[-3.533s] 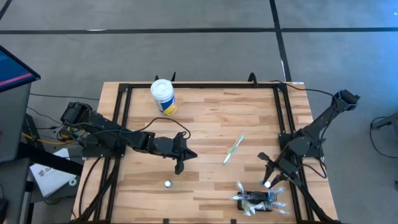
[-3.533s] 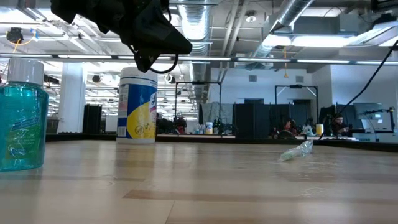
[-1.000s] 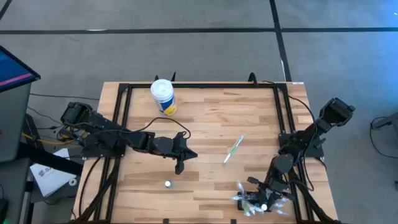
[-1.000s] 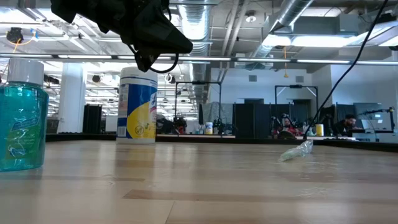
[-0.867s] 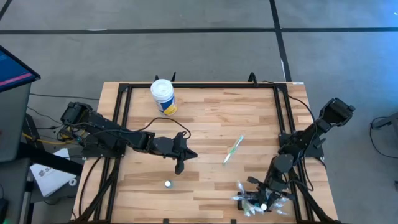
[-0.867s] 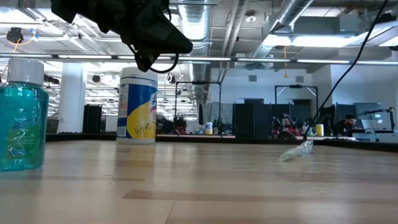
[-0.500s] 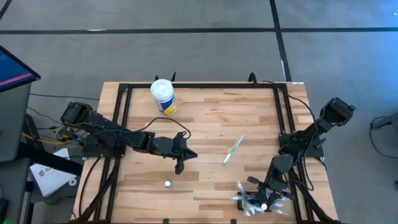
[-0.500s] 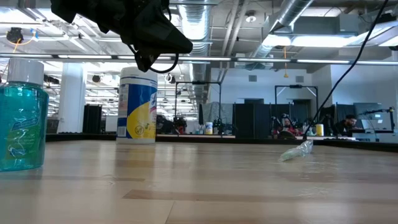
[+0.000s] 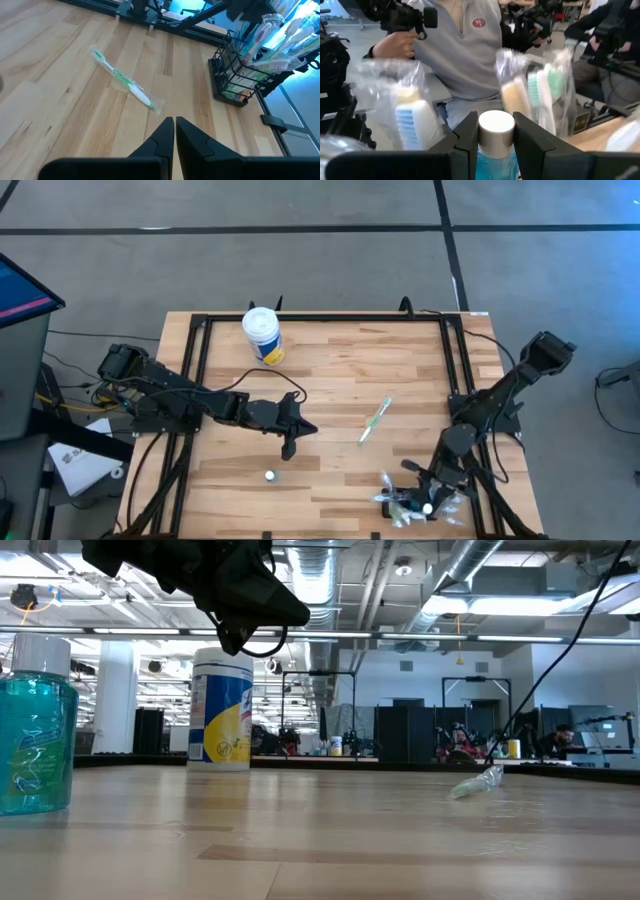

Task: Pick & Place toothbrushing station
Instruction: Put the top blue mouthwash into the wire organizer

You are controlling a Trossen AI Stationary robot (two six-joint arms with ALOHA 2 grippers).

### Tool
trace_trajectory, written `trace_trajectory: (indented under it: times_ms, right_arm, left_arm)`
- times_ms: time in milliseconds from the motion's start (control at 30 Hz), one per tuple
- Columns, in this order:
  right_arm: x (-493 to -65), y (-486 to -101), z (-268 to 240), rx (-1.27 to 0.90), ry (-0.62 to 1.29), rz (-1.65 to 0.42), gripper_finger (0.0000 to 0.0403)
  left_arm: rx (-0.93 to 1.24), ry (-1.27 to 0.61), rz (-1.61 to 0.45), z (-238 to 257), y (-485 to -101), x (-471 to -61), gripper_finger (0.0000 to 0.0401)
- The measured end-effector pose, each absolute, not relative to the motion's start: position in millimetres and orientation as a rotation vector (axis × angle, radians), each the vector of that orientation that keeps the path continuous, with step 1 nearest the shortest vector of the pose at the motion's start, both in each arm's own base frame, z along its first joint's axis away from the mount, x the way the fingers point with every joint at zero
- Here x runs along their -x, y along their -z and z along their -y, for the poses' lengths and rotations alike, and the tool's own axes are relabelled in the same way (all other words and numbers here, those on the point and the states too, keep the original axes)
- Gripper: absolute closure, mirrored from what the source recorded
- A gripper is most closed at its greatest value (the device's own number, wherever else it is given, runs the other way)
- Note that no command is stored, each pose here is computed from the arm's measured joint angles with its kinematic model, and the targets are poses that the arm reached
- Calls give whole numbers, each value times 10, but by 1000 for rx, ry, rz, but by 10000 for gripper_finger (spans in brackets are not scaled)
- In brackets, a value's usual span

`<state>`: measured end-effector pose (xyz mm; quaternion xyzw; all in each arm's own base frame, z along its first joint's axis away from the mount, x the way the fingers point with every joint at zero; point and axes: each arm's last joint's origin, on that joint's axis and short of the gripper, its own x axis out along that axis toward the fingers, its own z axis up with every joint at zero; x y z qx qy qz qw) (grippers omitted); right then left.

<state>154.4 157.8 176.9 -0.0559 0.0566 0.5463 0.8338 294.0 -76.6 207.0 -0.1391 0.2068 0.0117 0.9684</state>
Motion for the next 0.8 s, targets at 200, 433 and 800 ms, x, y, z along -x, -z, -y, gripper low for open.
trace_trajectory:
  times_ms: [200, 433, 800]
  right_arm:
    - [-1528, -1793, -1548, 130, -1121, -135, 319]
    - [-1568, -1718, -1586, 129, -1119, -149, 319]
    - [-1573, -1705, -1589, 126, -1119, -158, 319]
  left_arm:
    - [269, -21, -418, 766, -2070, -2940, 389]
    - [269, -21, -418, 766, -2070, -2941, 389]
    - [269, -21, -418, 766, -2070, -2940, 389]
